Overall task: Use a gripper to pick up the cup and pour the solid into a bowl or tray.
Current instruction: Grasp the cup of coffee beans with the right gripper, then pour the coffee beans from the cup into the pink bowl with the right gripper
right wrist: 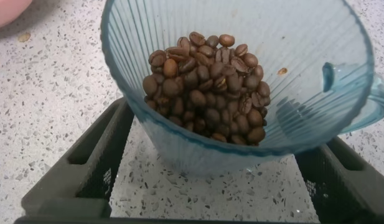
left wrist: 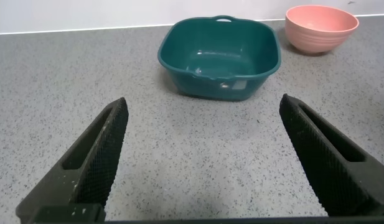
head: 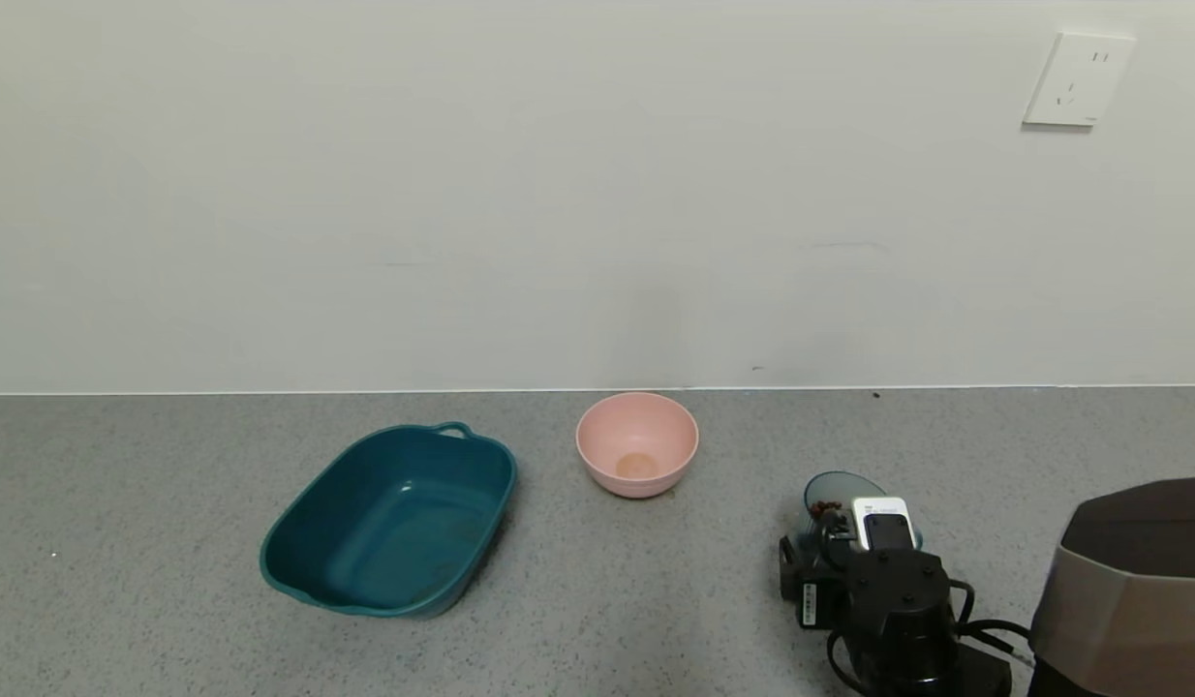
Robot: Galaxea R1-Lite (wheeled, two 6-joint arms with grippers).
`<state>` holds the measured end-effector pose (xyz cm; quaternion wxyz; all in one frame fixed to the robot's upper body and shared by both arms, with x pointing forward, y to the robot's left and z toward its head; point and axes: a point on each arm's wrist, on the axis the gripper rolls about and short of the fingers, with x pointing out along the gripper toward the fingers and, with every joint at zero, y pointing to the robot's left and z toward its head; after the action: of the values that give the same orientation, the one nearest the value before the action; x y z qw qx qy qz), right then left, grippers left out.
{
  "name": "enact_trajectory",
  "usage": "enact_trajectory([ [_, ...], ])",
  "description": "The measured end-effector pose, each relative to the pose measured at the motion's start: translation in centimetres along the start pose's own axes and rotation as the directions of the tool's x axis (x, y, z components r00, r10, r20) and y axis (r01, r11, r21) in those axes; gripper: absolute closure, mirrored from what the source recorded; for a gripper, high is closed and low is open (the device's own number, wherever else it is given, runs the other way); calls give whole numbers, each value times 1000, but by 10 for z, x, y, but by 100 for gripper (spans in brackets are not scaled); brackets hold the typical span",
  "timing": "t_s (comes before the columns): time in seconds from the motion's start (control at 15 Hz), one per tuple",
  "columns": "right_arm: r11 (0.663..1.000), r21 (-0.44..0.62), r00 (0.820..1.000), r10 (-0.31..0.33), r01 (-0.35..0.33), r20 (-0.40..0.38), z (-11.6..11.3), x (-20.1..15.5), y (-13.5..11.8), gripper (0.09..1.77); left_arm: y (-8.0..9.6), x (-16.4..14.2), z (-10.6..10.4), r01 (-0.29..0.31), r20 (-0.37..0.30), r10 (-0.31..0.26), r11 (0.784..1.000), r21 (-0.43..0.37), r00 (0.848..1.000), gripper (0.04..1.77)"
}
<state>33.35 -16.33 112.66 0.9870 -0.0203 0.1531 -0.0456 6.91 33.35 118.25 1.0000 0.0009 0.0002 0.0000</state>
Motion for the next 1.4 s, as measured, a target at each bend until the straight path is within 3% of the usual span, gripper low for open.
enact_trajectory([
  [0.07,1000,-1,1000,-2,2,-1,0,0,-1,17,0,0,0,0,0,0,1000,0,1000,6],
  [0.13,1000,-1,1000,-2,2,-2,-1,0,-1,37,0,0,0,0,0,0,1000,0,1000,6],
  [0.27,1000,-2,1000,-2,2,-2,-1,0,-1,51,0,0,0,0,0,0,1000,0,1000,6],
  [0.93,1000,-15,1000,1,-1,-3,1,-3,-2,53,0,0,0,0,0,0,1000,0,1000,6],
  [1.2,997,-81,999,5,-2,45,21,-3,-7,53,0,0,0,0,-1,0,1000,0,1000,6],
  [1.4,991,-126,993,56,-43,103,44,0,-9,53,0,0,0,0,0,0,1000,0,1000,6],
])
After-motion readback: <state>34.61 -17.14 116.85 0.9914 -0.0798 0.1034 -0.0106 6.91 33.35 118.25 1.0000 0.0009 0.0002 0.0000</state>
